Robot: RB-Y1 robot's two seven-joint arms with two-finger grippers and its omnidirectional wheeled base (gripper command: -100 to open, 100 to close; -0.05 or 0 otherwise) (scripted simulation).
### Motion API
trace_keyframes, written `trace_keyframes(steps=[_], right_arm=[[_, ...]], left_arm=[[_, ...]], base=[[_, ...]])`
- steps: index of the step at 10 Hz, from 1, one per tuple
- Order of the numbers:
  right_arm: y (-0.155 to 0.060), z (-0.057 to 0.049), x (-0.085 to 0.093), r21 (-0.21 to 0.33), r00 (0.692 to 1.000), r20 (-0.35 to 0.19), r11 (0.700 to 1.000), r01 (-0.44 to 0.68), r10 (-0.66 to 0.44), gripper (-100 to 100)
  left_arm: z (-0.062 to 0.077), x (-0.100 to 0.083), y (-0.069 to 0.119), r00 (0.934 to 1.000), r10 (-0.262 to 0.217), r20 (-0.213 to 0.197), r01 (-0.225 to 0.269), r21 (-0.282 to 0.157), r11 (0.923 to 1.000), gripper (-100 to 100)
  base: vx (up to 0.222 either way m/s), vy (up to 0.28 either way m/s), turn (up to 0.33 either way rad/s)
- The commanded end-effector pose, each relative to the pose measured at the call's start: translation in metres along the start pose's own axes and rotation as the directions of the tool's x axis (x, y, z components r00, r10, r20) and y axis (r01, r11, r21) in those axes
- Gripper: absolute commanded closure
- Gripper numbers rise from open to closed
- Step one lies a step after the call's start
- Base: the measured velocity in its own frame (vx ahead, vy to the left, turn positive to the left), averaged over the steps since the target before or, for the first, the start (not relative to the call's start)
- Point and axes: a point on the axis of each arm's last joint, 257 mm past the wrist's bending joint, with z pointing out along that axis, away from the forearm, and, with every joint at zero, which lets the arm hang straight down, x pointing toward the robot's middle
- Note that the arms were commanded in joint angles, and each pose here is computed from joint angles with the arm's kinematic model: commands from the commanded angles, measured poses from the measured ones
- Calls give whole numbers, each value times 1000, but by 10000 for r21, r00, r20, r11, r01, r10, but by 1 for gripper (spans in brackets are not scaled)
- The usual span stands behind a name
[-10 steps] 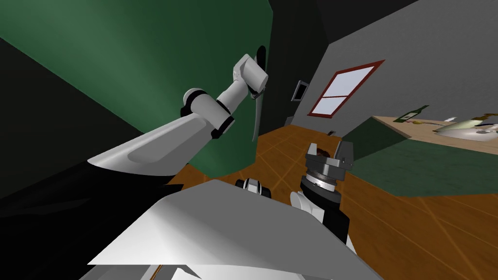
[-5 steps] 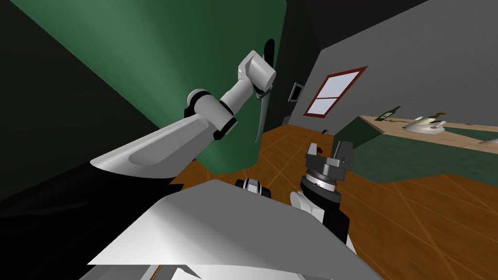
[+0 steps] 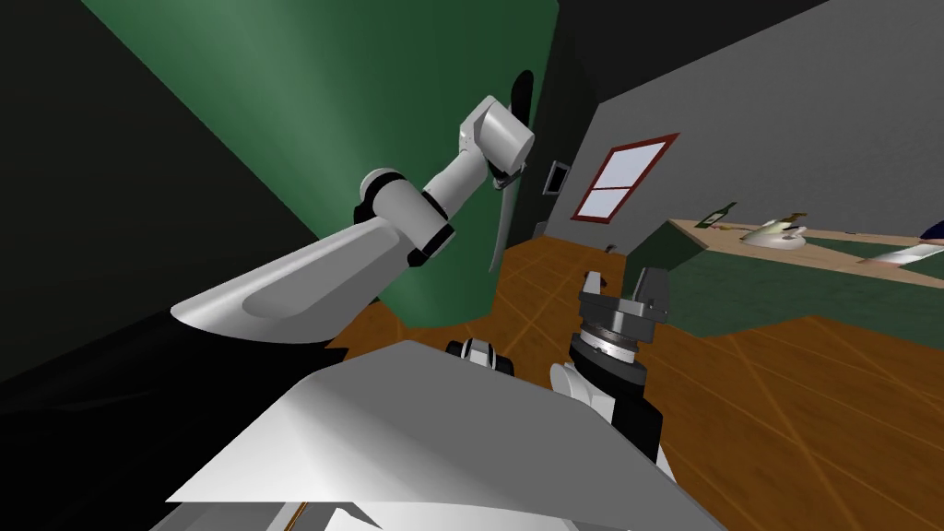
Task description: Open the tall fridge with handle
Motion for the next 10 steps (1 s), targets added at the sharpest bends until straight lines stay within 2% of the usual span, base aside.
trace_keyframes(steps=[1,2,3,5,6,7,10], right_arm=[[0,0,0,-1,10000,0,10000,0,0,0],[0,0,0,0,10000,0,10000,-2,2,0],[0,0,0,1,10000,1,10000,-1,1,0],[0,0,0,-1,10000,0,10000,-1,1,0],[0,0,0,1,10000,1,10000,-1,1,0],[0,0,0,0,10000,0,10000,0,0,0],[0,0,0,-1,10000,-1,10000,-1,1,0]], left_arm=[[-6,13,-20,9996,21,-268,-11,373,9993,100],[-7,13,-23,9997,48,-256,-36,449,9990,100],[-17,32,-51,9981,158,-592,-98,1007,9949,100],[-17,32,-51,9981,158,-592,-98,1007,9949,100],[-28,52,-79,9953,291,-926,-144,1560,9876,100],[-28,52,-79,9953,291,-926,-144,1560,9876,100],[-48,81,-118,9884,533,-1420,-182,2378,9711,100]], base=[[-196,99,-71],[-90,28,-18],[-197,101,-29],[-176,106,-61],[-182,75,-29],[-183,110,-52],[-264,138,-65]])
